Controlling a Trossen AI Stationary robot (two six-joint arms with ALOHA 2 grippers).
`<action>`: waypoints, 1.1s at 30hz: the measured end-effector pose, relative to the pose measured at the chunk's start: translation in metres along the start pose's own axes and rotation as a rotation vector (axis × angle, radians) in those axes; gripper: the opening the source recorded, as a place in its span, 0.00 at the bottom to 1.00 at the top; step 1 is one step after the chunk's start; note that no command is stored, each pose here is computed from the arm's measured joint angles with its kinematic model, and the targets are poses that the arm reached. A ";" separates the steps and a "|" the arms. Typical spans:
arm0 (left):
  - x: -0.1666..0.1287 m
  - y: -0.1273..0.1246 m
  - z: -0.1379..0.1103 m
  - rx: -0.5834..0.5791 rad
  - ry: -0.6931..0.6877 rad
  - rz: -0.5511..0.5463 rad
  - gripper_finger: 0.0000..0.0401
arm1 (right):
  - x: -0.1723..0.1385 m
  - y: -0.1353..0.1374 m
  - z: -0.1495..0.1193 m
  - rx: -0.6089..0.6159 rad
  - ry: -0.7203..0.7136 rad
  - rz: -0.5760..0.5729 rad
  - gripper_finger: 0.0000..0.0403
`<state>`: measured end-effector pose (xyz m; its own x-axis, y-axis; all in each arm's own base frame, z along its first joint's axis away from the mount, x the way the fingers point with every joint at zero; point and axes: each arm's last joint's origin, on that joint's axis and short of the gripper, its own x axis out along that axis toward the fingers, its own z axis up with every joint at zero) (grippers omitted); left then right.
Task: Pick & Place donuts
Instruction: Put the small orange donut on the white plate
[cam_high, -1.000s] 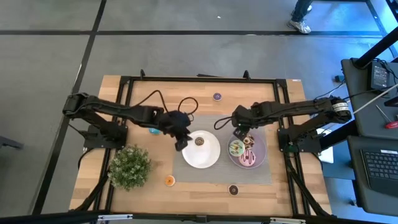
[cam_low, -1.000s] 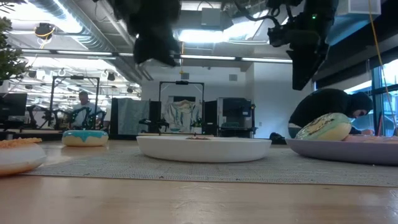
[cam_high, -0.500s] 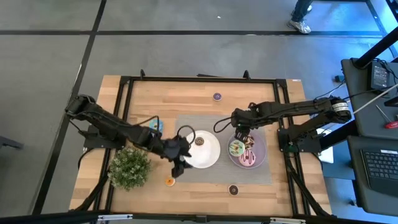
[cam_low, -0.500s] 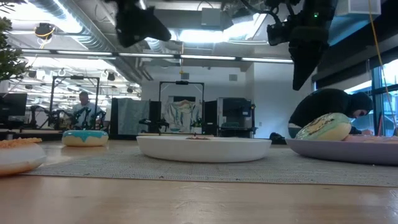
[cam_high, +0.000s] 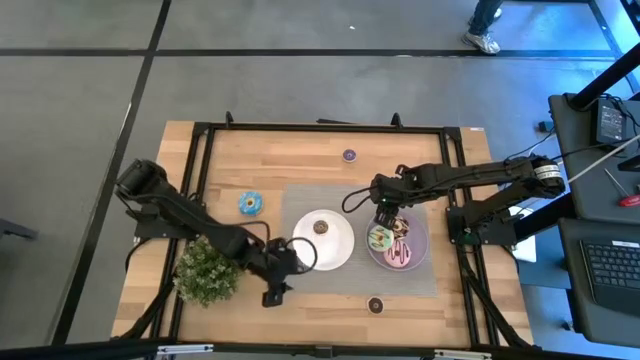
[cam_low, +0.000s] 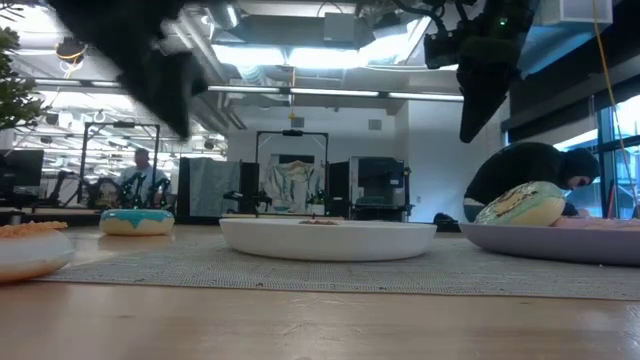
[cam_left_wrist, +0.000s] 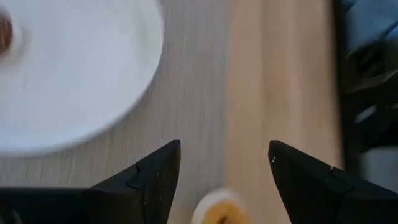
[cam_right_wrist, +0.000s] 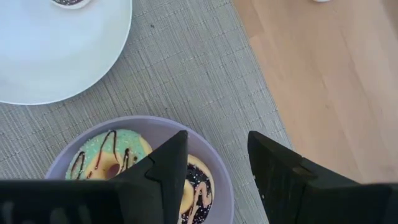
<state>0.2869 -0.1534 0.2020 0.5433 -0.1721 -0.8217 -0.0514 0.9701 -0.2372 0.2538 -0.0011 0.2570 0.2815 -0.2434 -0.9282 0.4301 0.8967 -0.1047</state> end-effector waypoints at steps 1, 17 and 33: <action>0.004 0.000 -0.004 0.009 0.029 0.016 0.59 | 0.000 0.000 0.000 0.000 -0.001 0.000 0.42; 0.031 0.001 -0.026 -0.009 0.243 0.030 0.59 | 0.000 0.002 0.004 0.011 -0.040 0.017 0.42; 0.033 0.004 -0.032 0.045 0.303 0.062 0.59 | 0.000 0.002 0.005 0.012 -0.047 0.020 0.42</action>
<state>0.2776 -0.1603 0.1572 0.2654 -0.1486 -0.9526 -0.0359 0.9858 -0.1638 0.2585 -0.0010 0.2584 0.3295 -0.2429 -0.9124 0.4344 0.8970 -0.0819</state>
